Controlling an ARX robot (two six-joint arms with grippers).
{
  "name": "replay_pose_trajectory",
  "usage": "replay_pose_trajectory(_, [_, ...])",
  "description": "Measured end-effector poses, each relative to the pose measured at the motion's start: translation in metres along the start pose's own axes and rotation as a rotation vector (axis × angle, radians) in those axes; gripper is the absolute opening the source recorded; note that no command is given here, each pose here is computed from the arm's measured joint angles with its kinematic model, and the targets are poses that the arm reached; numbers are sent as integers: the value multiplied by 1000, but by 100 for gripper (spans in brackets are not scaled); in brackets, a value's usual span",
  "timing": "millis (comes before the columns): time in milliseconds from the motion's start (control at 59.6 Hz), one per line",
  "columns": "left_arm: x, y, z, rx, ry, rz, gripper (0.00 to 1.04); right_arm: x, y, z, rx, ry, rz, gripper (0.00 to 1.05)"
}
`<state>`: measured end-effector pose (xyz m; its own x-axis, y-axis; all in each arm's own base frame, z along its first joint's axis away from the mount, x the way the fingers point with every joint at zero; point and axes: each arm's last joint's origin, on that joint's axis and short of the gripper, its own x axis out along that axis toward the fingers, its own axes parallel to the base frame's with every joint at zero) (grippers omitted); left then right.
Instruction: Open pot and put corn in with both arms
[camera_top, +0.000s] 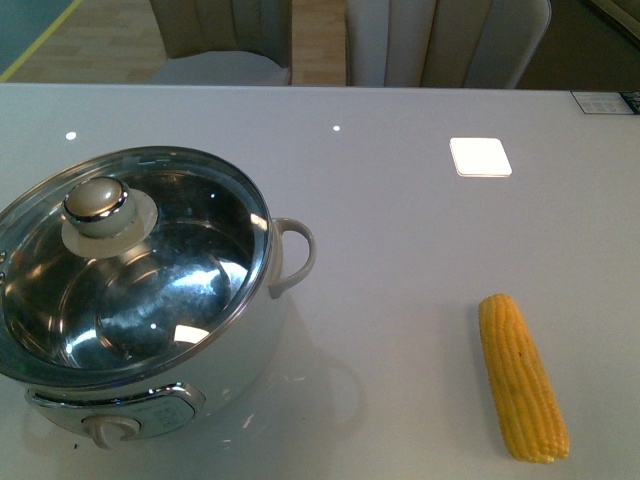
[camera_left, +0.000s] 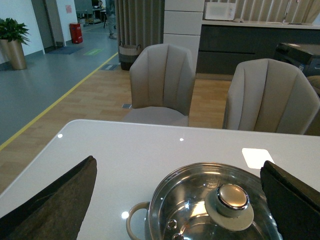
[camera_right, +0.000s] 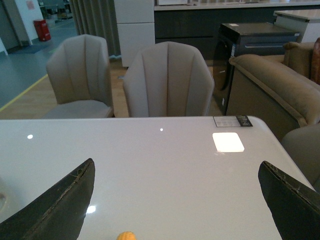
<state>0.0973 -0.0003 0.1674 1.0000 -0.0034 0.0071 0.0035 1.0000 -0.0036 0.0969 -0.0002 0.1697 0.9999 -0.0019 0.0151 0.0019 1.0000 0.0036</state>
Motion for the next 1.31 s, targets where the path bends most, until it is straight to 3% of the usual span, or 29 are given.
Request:
replay_pose_trajectory(721, [0,0,0,0,0,0,98,0,0,0,0,0,0,96])
replay_pose_trajectory(754, [0,0,-1,-16,28,3,98,0,0,0,0,0,0,96])
replay_pose_trajectory(855, [4,-4,3,-130,365,18,98,0,0,0,0,-1,0,96])
replay_pose_trajectory(905, [9,-7,5,-157,410,9,98,0,0,0,0,-1,0,96])
replay_pose_trajectory(1140, [44,-21,20,-176,353,-55,98,0,0,0,0,0,0,96])
replay_pose_trajectory(1308, [89,-50,1,-137,356,-130,98,0,0,0,0,0,0,96])
